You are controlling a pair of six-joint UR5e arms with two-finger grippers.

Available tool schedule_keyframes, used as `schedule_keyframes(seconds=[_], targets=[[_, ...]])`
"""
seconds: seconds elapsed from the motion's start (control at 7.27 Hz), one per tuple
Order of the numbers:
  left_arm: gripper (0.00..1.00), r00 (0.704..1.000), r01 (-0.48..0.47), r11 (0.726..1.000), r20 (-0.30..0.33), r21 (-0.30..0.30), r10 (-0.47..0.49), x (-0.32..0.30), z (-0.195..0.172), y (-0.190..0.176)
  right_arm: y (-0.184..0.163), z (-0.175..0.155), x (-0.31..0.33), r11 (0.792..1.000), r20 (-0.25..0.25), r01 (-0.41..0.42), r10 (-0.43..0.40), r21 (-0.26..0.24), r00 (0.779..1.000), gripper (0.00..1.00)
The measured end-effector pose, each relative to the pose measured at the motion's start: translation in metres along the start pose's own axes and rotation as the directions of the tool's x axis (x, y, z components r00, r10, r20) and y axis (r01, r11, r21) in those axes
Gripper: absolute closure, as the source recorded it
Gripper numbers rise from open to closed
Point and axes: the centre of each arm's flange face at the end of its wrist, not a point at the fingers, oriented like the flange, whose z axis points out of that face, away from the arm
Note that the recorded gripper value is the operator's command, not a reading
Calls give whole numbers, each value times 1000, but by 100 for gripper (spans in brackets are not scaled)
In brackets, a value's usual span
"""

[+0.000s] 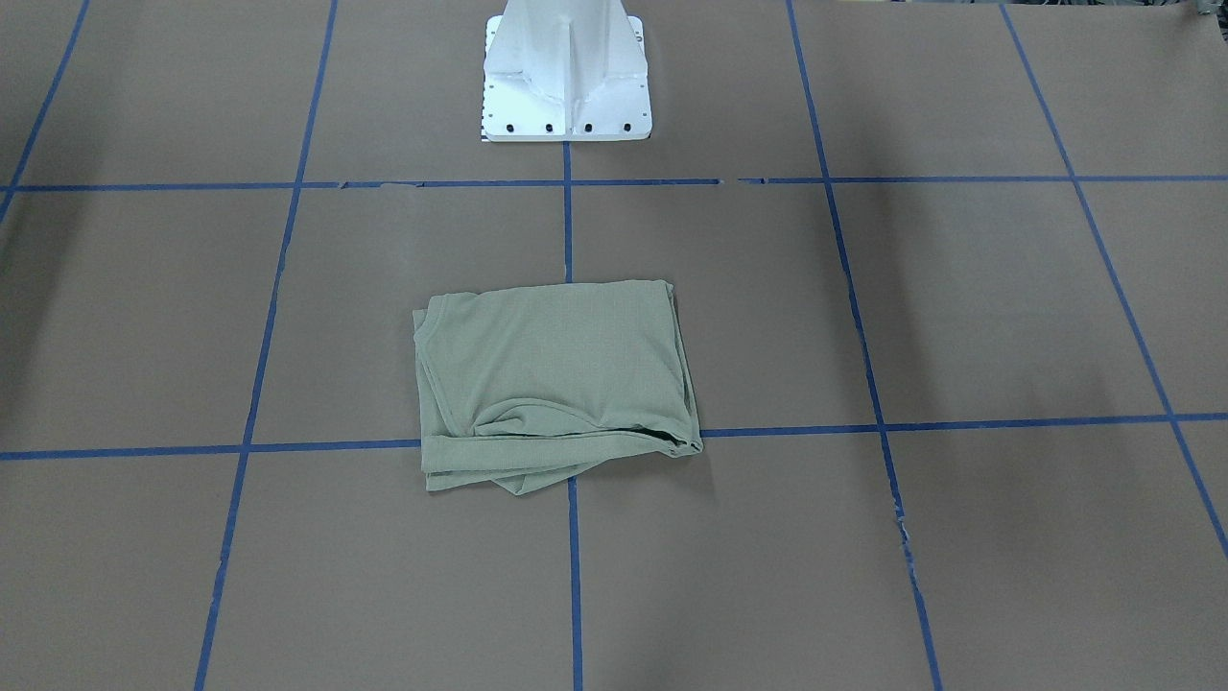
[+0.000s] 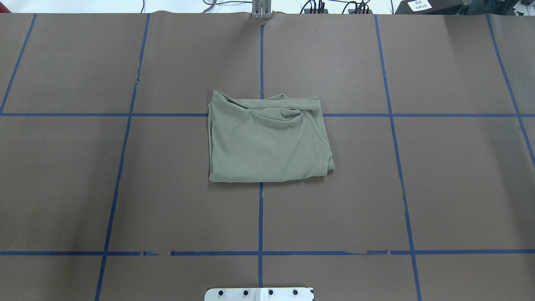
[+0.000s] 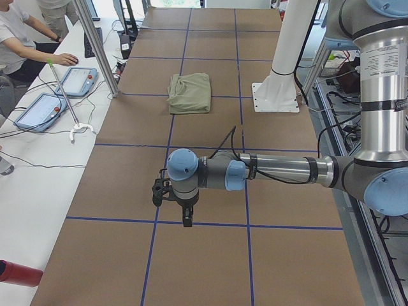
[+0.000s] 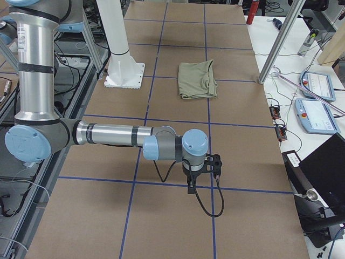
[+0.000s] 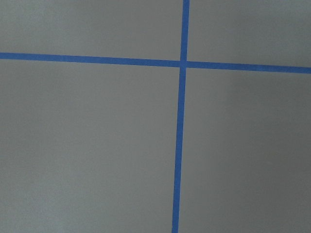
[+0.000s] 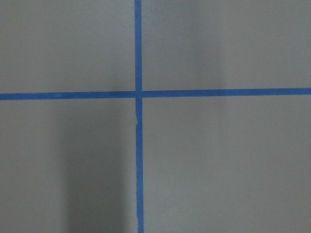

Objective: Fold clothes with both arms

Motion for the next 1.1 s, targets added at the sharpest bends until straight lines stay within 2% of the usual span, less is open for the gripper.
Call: schedule_keyframes(seconds=[1.1], targets=[[0,1000,-3,1000,1,-1,3,-2,1,3,0,0,-4,1000,26,6,-6,1,1000,0]])
